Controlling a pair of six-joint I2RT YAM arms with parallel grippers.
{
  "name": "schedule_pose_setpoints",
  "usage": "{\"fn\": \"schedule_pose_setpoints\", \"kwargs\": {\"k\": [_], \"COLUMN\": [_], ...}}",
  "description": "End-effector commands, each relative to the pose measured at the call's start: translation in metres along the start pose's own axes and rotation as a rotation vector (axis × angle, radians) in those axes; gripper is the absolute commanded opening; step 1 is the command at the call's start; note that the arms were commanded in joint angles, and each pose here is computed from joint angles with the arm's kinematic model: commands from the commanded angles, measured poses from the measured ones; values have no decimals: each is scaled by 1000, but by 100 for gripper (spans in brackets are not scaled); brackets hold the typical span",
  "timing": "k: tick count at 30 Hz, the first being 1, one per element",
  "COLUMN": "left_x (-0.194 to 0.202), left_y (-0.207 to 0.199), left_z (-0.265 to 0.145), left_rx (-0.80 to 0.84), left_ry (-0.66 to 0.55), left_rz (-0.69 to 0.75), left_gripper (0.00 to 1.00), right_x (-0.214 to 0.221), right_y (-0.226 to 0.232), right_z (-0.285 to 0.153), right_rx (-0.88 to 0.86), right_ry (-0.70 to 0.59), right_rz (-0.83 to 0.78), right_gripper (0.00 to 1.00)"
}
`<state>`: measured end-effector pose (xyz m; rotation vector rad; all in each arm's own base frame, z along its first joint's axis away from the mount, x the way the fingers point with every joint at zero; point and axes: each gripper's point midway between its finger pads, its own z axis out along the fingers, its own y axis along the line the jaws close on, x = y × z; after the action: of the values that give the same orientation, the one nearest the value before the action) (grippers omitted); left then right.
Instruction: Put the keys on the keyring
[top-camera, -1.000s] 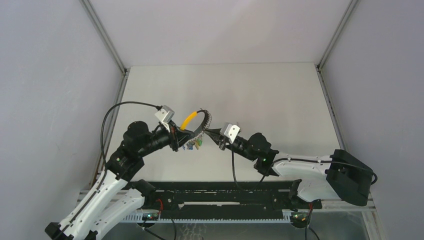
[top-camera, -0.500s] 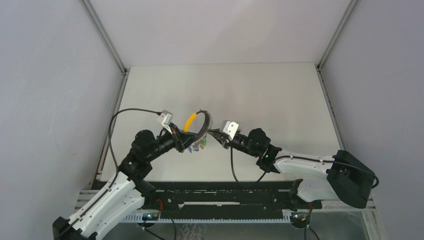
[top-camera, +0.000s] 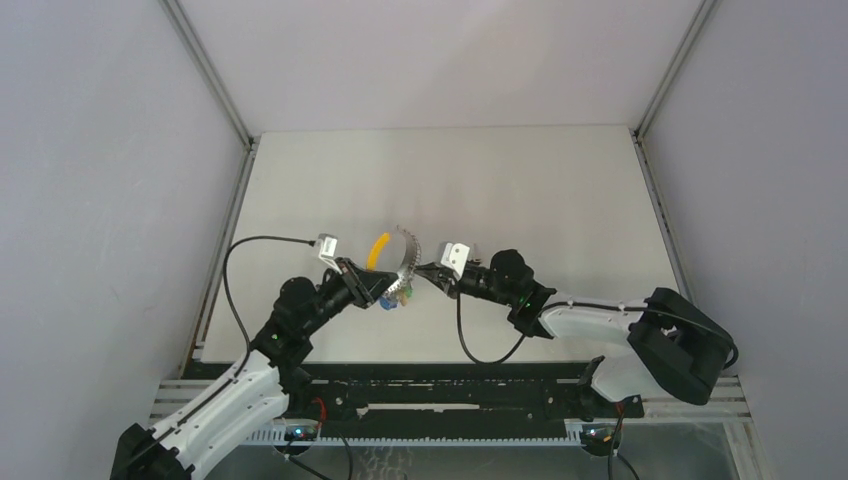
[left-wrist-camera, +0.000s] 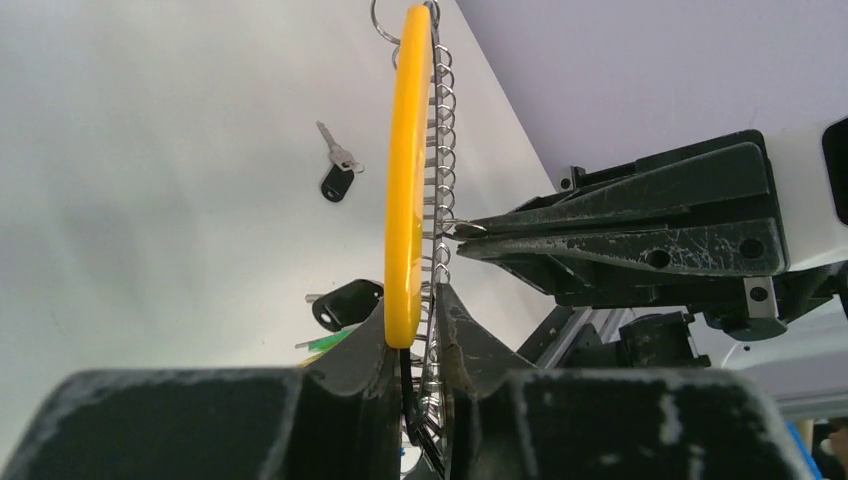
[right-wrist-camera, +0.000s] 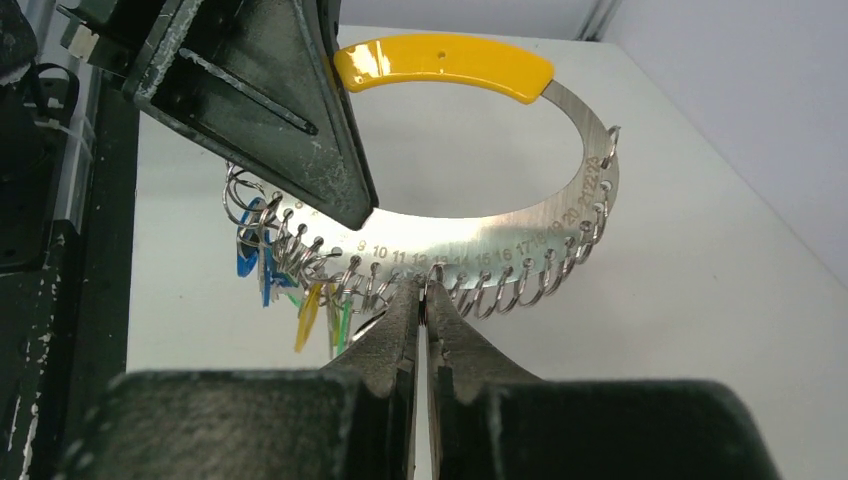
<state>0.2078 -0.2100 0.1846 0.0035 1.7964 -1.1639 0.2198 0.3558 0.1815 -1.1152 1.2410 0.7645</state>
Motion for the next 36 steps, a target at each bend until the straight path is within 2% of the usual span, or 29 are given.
{"fn": "schedule_pose_setpoints", "kwargs": {"k": [1, 5, 13, 19, 24, 36], "left_x": [-18, -12, 0, 5, 8, 11], "left_y": [-7, 5, 25, 46, 61, 91], "left_z": [3, 3, 1, -8, -15, -30], "left_rx": [50, 21, -50, -149, -220, -385], "left_ry": [-130, -143, -129, -135, -150, -165], "left_rz": [-94, -137, -138, -105, -137, -116], "left_gripper": [22, 34, 65, 77, 81, 82], "right_x": [-24, -13, -2, 9, 10, 17], "right_y": [2, 3, -3, -11, -13, -18], "right_z": [9, 13, 17, 17, 19, 17], "right_rx": [-78, -87, -87, -84, -92, -113], "right_ry": [-104, -89, -93, -85, -96, -86], "right_rz": [-22, -21, -5, 12, 24, 40], "right_gripper": [0, 0, 0, 0, 0, 0]}}
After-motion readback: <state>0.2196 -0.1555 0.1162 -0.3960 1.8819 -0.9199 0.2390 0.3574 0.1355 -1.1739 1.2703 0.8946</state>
